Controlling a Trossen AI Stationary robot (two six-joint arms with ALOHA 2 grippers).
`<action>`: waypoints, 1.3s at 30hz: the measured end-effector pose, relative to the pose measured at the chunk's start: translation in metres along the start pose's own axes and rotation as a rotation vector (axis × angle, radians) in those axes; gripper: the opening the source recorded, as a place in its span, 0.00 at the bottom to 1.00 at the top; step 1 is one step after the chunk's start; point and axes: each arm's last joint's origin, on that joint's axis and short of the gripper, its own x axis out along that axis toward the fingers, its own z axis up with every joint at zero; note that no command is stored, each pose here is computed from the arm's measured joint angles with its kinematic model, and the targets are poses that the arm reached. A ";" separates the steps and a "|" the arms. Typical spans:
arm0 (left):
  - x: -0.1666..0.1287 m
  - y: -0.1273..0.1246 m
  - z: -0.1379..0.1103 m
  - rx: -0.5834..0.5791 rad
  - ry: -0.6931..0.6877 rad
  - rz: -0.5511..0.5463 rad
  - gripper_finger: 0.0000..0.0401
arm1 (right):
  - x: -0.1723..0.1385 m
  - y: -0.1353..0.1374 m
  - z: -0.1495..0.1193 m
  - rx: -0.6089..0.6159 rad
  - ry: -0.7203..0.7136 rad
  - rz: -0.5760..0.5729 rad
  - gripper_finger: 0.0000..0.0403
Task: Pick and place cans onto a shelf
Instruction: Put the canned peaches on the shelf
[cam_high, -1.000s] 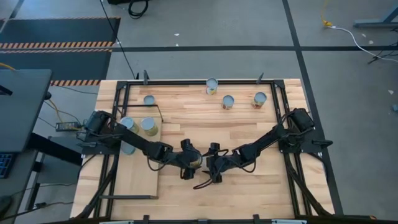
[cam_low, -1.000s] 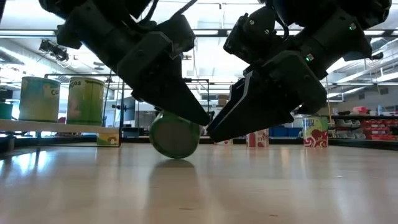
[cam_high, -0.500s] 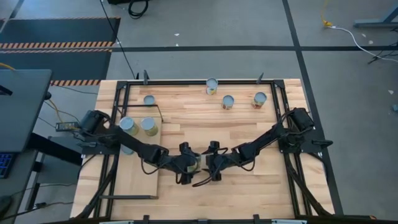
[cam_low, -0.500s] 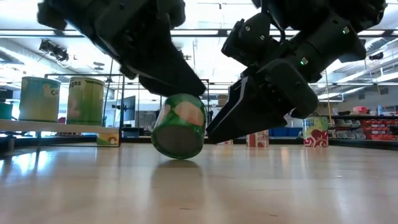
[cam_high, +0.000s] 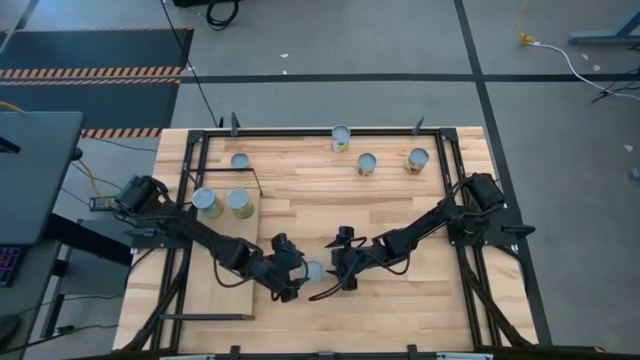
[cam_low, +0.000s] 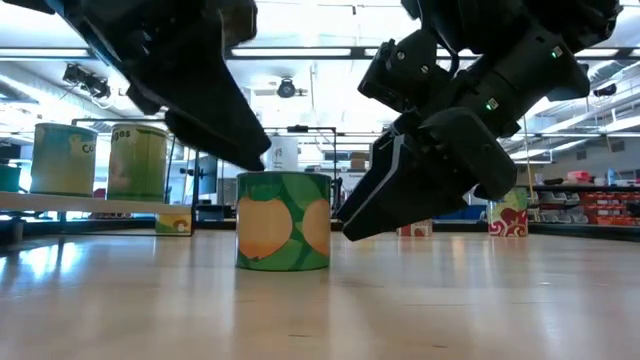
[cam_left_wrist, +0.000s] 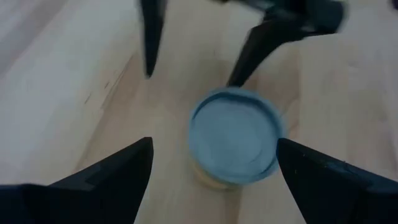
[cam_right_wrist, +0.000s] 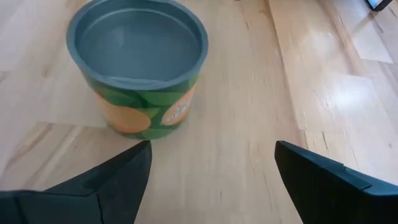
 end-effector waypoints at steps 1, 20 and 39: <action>0.000 0.001 -0.001 -0.024 0.011 0.006 0.86 | 0.000 0.000 0.000 0.000 0.000 0.000 0.86; 0.005 0.004 -0.009 0.024 0.129 -0.036 0.76 | 0.000 0.000 -0.002 0.018 0.021 -0.005 0.86; 0.022 0.000 -0.011 0.105 0.081 -0.071 0.89 | 0.001 -0.003 -0.003 0.028 0.035 -0.012 0.86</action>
